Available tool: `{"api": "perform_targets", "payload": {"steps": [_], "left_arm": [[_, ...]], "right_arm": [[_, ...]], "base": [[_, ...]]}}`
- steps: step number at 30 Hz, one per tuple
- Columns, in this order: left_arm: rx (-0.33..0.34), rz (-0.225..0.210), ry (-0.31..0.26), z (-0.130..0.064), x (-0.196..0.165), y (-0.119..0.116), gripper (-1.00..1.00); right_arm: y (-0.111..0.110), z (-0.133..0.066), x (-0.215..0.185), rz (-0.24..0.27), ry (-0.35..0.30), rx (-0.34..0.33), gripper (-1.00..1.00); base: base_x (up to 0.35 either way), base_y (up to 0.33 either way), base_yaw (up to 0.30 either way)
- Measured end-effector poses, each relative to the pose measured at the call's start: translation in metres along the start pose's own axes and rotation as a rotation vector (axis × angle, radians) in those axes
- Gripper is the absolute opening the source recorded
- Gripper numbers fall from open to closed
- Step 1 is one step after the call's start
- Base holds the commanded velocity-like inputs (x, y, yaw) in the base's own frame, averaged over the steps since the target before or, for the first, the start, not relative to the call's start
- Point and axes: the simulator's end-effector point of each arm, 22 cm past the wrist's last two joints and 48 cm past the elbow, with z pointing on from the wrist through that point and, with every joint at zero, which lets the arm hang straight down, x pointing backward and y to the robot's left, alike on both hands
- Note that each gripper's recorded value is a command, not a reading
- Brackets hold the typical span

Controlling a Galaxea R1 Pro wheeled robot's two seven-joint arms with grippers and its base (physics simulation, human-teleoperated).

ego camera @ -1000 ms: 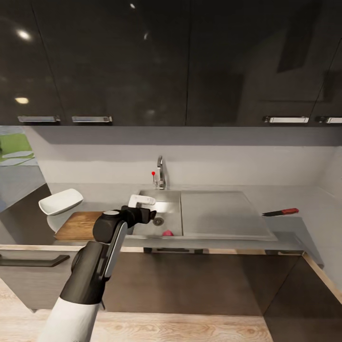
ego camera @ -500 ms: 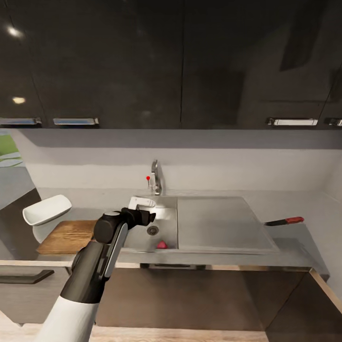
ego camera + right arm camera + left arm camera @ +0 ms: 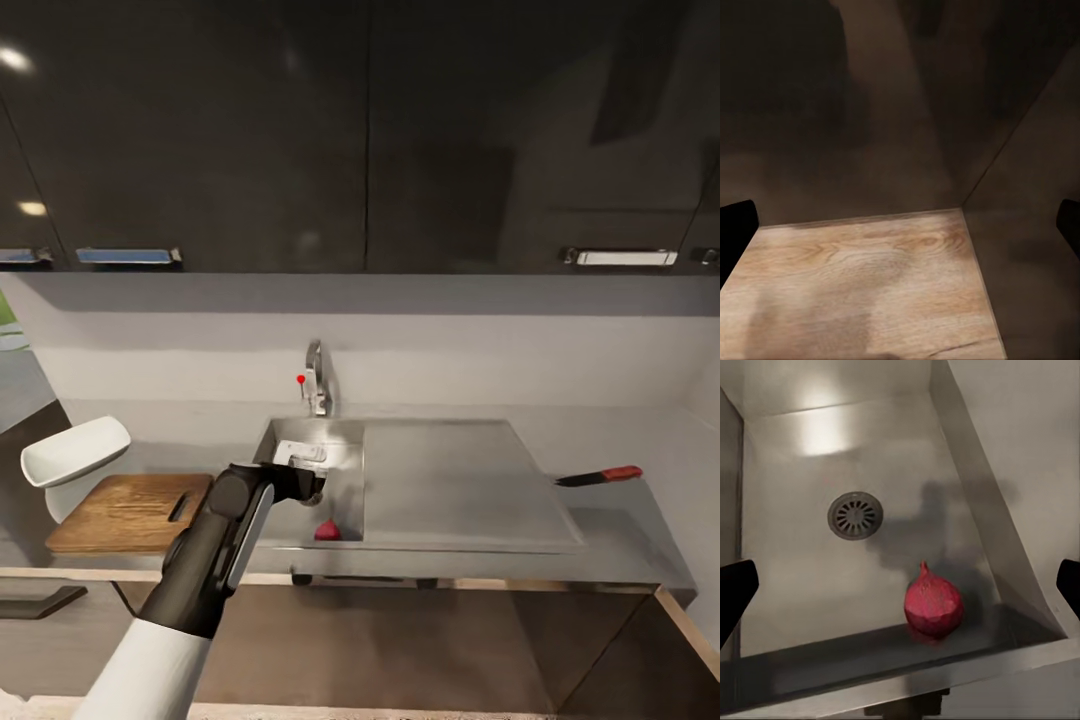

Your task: In the kitchen, take the Vidalia onion out of the sink, dice it on the chopping board with the paring knife, put the diced onion into the bowl on the countertop, then place both the paring knife and the chopping board into the sink.

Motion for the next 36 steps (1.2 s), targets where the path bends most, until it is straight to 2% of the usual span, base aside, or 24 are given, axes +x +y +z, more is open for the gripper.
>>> {"api": "perform_targets", "payload": {"steps": [18, 21, 25, 31, 36], "left_arm": [[0.003, -0.004, 0.079, 0.023, 0.031, 0.001, 1.00], [0.004, -0.005, 0.103, 0.028, 0.041, 0.001, 1.00], [0.013, -0.009, 0.174, 0.041, 0.068, -0.002, 1.00], [0.022, -0.015, 0.219, 0.050, 0.086, -0.004, 1.00], [0.038, -0.027, 0.235, 0.053, 0.093, -0.008, 1.00]], "right_arm": [[-0.001, -0.003, 0.009, -0.006, 0.028, 0.002, 1.00], [-0.001, -0.003, 0.010, -0.007, 0.033, 0.002, 1.00], [-0.001, -0.004, 0.012, -0.009, 0.039, 0.001, 1.00], [-0.002, -0.005, 0.015, -0.010, 0.049, 0.002, 1.00], [-0.002, -0.006, 0.018, -0.012, 0.056, 0.001, 1.00]], "base": [[0.090, 0.000, 0.000], [0.006, 0.000, 0.000], [0.001, 0.000, 0.000], [0.000, 0.000, 0.000], [0.016, -0.001, 0.000]]}}
